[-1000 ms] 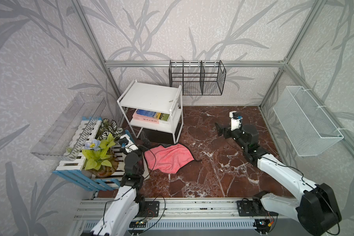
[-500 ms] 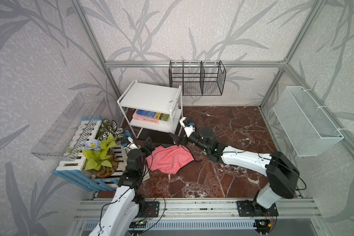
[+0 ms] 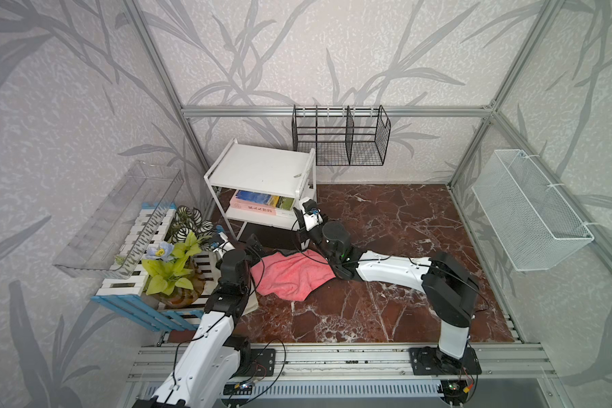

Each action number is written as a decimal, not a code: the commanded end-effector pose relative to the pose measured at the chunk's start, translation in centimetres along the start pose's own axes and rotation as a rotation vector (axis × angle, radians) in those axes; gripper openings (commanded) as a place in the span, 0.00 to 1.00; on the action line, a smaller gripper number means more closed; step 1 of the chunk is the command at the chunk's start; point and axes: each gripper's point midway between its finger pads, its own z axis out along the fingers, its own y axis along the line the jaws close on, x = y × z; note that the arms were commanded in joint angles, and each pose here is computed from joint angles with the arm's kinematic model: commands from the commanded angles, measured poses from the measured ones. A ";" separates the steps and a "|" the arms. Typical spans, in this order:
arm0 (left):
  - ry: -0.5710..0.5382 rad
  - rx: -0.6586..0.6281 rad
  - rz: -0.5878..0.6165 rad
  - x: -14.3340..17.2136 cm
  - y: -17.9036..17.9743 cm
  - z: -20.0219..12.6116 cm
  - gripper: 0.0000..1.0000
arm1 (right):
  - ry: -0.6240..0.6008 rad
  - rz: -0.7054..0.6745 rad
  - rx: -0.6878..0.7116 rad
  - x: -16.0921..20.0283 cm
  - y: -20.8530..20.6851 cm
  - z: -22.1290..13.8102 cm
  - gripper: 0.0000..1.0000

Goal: Wipe the bookshelf clean with a cloth
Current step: Move the shelf to the center of the board, then pick up the cleaning item at the center of the board, then hold the shelf at the center of the board, then wipe the dust from the shelf.

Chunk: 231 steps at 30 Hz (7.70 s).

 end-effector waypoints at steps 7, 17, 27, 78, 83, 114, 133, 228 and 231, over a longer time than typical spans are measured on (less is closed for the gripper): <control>-0.115 0.109 0.168 -1.1 -1.7 0.0 1.00 | 0.012 -0.034 0.281 -1.2 -11.8 -6.2 0.00; -0.096 0.661 0.296 1.7 -9.7 -3.8 1.00 | 0.147 -0.001 0.254 1.4 -18.9 -12.7 0.00; 0.038 0.833 0.339 3.4 -14.6 -2.7 0.64 | 0.207 0.010 0.314 2.9 -24.2 -15.6 0.00; 0.912 -0.025 0.146 21.0 1.2 -4.7 1.00 | 0.532 0.450 0.148 13.7 -13.5 -26.1 0.99; 0.956 0.044 0.244 22.7 -2.3 -4.3 1.00 | 0.639 0.332 0.108 15.3 -12.3 -25.9 1.00; 0.588 0.321 0.308 17.7 -14.0 -6.3 1.00 | 1.100 0.072 -0.154 25.1 -4.9 -24.8 0.98; 0.069 0.700 0.411 5.1 -17.6 -4.0 1.00 | 0.813 0.166 0.171 19.3 -12.7 -24.9 0.00; 0.049 0.479 0.403 5.1 -18.7 4.2 0.00 | 0.659 -1.215 -0.290 25.3 -9.5 -8.5 0.00; 0.038 0.462 0.393 4.8 -18.4 4.3 0.00 | 0.838 -1.108 -0.239 25.6 -13.9 -13.2 0.00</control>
